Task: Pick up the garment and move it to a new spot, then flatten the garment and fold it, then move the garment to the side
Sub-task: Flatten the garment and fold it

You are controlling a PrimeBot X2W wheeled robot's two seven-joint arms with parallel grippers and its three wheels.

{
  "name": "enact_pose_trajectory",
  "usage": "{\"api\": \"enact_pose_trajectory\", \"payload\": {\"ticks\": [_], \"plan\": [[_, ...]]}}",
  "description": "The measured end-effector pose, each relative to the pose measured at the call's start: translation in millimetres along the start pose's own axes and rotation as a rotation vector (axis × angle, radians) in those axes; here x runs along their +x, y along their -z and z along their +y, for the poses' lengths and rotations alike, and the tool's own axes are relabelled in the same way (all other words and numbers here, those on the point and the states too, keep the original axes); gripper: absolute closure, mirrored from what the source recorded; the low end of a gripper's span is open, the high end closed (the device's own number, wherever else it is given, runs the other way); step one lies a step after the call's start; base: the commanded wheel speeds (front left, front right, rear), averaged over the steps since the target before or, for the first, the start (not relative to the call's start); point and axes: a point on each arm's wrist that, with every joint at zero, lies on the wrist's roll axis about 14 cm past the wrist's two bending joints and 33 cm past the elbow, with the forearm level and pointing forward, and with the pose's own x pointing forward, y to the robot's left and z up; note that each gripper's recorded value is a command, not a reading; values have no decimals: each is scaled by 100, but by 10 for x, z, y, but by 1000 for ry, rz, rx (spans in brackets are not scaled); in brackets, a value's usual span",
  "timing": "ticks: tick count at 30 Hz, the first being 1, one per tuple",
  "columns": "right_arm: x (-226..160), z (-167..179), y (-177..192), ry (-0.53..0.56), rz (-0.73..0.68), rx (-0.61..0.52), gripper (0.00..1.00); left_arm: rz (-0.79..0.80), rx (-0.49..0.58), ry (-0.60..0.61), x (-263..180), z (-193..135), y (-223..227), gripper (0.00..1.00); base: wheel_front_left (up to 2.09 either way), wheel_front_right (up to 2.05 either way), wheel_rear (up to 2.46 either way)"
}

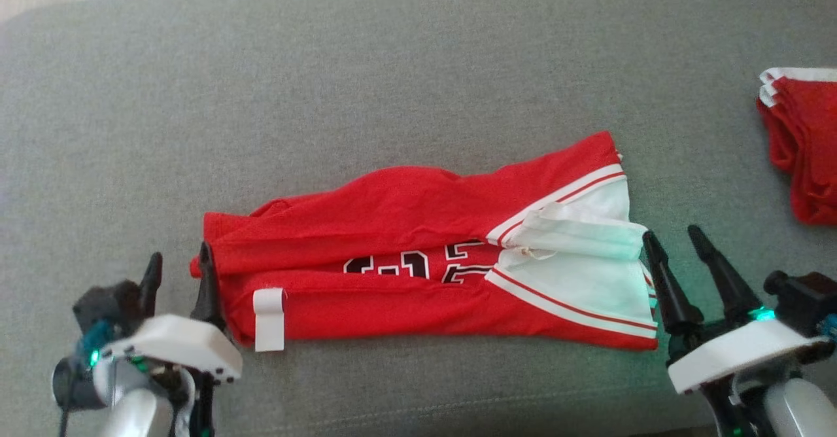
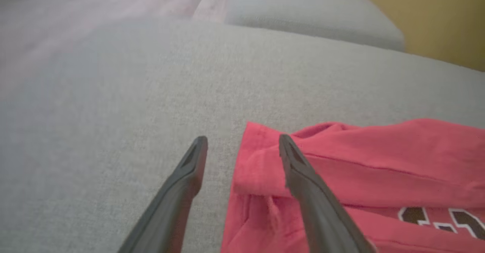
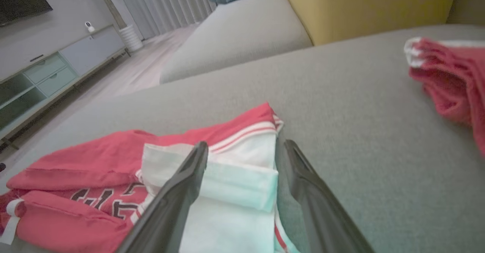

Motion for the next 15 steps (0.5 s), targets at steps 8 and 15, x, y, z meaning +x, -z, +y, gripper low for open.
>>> {"api": "enact_pose_trajectory", "payload": {"ticks": [8,15], "plan": [[-135,192,-678,12,-230,-152,0,-268,108,42,-248,-225,-528,0,0,0,0],[-281,327,-765,14,-251,-180,0,-349,126,91,-466,-398,-686,0,0,0,0]]}}
